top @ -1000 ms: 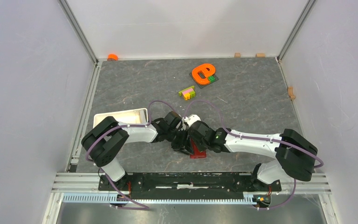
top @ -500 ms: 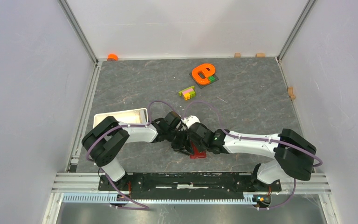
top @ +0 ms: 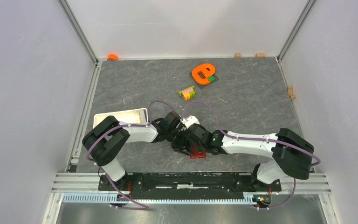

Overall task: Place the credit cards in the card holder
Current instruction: Close the card holder at the center of the board.

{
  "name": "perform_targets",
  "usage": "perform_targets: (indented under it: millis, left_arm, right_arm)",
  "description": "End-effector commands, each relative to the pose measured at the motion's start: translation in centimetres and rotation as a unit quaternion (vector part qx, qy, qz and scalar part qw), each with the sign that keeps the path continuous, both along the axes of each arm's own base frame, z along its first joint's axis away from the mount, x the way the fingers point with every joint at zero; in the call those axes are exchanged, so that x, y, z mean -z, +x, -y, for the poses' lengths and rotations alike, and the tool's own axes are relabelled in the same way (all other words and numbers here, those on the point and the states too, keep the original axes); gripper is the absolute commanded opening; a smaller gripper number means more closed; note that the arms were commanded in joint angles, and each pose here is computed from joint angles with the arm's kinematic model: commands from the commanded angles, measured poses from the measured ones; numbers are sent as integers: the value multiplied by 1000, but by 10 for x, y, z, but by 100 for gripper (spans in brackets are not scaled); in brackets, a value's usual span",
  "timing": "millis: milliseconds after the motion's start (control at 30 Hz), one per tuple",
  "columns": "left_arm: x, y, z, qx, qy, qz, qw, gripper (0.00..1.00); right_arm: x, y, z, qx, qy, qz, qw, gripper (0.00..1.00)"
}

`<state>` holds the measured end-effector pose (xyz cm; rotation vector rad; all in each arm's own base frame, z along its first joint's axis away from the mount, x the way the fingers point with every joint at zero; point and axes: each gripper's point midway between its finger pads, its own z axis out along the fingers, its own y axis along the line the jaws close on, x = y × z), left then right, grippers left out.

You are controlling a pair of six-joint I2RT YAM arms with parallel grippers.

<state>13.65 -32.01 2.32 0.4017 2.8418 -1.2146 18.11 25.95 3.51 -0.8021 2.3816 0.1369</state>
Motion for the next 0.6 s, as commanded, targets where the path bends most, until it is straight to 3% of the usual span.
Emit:
perform_targets:
  millis: [0, 567]
  left_arm:
    - [-8, 4, 11, -1, -15, 1, 1000, 40]
    - [-7, 4, 10, -1, -13, 1, 1000, 39]
  right_arm:
    - [-6, 1, -16, -3, 19, 3, 1000, 0]
    - [-17, -4, -25, 7, 68, 10, 998, 0]
